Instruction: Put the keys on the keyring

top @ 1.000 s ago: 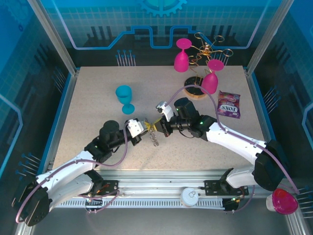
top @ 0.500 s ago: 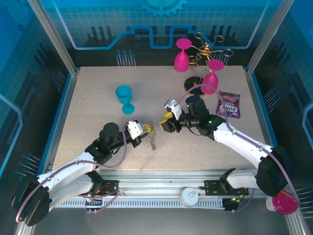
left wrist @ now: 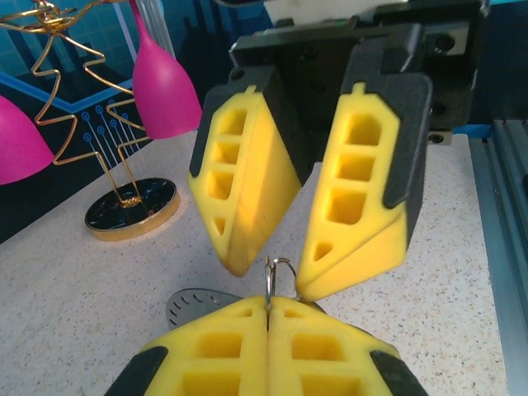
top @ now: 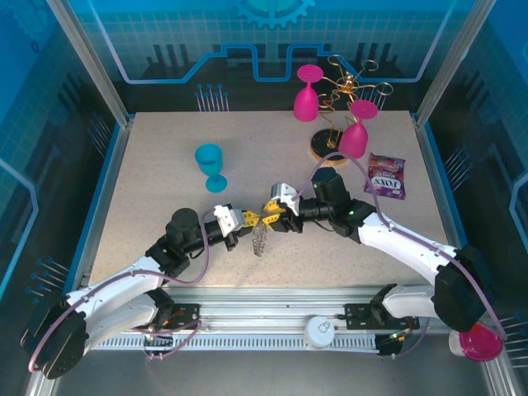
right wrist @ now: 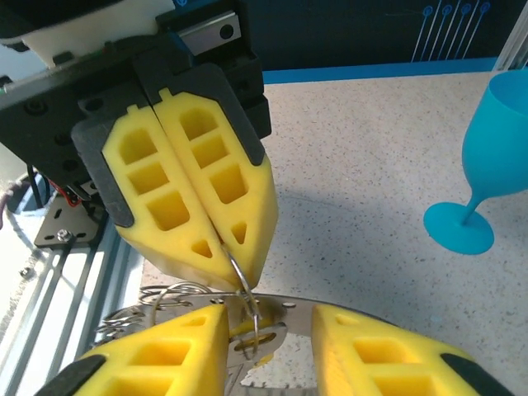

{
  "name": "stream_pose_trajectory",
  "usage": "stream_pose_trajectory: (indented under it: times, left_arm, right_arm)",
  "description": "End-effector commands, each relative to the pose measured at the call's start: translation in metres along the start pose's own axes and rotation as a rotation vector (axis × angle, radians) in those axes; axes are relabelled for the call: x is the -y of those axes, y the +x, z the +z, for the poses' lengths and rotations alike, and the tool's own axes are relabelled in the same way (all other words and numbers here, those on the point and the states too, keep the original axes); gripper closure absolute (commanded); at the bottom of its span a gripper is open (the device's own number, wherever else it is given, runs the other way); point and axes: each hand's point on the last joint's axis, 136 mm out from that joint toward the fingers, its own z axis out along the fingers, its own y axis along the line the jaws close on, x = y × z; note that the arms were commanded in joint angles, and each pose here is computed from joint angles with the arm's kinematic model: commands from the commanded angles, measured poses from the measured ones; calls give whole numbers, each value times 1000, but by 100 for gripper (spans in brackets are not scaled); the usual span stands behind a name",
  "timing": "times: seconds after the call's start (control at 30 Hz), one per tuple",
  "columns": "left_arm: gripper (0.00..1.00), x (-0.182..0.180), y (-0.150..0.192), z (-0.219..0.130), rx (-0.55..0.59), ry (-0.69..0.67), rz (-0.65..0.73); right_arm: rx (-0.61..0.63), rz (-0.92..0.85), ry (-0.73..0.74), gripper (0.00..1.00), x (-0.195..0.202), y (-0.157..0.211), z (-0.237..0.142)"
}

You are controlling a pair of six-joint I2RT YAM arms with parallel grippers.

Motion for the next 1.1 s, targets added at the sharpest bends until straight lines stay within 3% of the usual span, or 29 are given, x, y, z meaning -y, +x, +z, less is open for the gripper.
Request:
stream_pose_trajectory:
  times: [0.0, 0.27, 0.4, 0.47, 0.57, 0.7, 0.9, 1.07]
  left_arm:
    - [100, 2, -14, -1, 67, 23, -4]
    - [100, -1, -17, 2, 88, 17, -26]
    - [100, -7, -15, 6, 69, -3, -44]
    - [91, -11, -10, 8, 25, -20, -45]
    - [89, -13, 1, 9, -86, -23, -35]
    - [84, -17, 5, 7, -150, -37, -17]
    - [84, -14, 11, 9, -199, -3, -18]
    - [84, -13, 12, 12, -229, 19, -21]
  right_arm:
    - [48, -51, -32, 75, -5, -10, 4]
    - [85, -64, -74, 99, -11, -15, 5]
    - [74, -78, -85, 100, -14, -16, 3]
    - [40, -91, -79, 100, -13, -14, 1]
    - [-34, -123, -71, 100, -13, -12, -3]
    - [-123, -168, -76, 100, -15, -8, -4]
    - [-258, -247, -112, 100, -22, -3, 0]
    - [-288, -286, -135, 100, -29, -11, 2]
